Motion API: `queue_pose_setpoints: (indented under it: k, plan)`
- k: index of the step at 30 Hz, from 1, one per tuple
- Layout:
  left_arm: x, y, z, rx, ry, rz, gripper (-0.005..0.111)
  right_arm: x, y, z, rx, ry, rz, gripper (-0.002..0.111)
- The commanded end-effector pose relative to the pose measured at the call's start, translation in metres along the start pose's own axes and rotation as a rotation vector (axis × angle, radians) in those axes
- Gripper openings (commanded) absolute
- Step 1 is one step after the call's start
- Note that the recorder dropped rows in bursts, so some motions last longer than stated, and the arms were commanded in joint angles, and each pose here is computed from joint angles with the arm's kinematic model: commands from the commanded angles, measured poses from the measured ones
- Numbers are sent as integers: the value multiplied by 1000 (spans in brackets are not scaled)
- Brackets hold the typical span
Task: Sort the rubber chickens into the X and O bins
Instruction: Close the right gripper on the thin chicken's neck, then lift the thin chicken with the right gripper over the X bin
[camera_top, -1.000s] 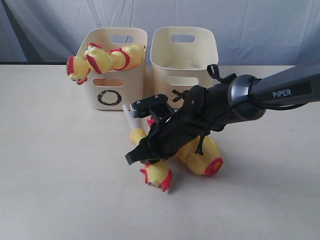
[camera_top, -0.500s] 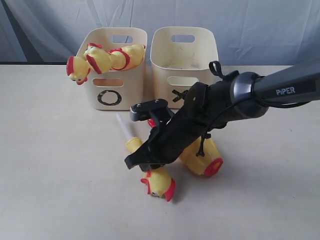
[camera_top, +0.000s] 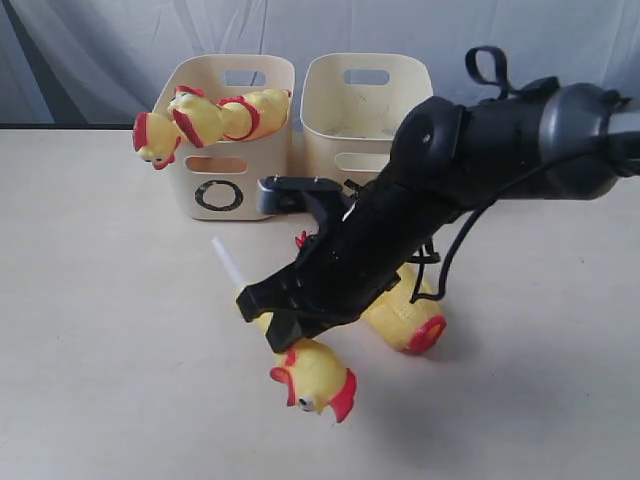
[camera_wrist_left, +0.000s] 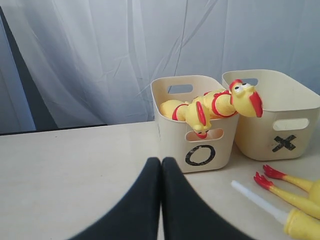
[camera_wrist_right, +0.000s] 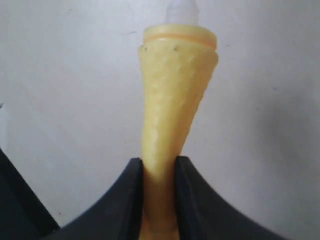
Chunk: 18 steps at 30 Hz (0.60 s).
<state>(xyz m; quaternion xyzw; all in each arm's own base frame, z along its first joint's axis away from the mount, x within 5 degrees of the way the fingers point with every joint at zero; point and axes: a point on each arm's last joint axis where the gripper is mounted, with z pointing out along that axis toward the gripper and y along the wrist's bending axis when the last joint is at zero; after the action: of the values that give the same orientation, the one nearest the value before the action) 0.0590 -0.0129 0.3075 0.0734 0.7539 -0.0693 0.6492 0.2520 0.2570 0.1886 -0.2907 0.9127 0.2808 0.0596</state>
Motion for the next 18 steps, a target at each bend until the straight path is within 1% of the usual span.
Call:
queue_pose_setpoints:
  k: [1, 10, 13, 18]
  plan:
    - [2, 0, 0, -1, 2, -4, 0, 2, 6, -29, 76, -32, 34, -1]
    - [2, 0, 0, -1, 2, -4, 0, 8, 9, -78, 285, -129, -12, -1]
    - [2, 0, 0, -1, 2, -4, 0, 6, 10, -92, 332, -208, -22, -1]
    - [2, 0, 0, -1, 2, -4, 0, -5, 8, -108, 413, -397, -20, -1]
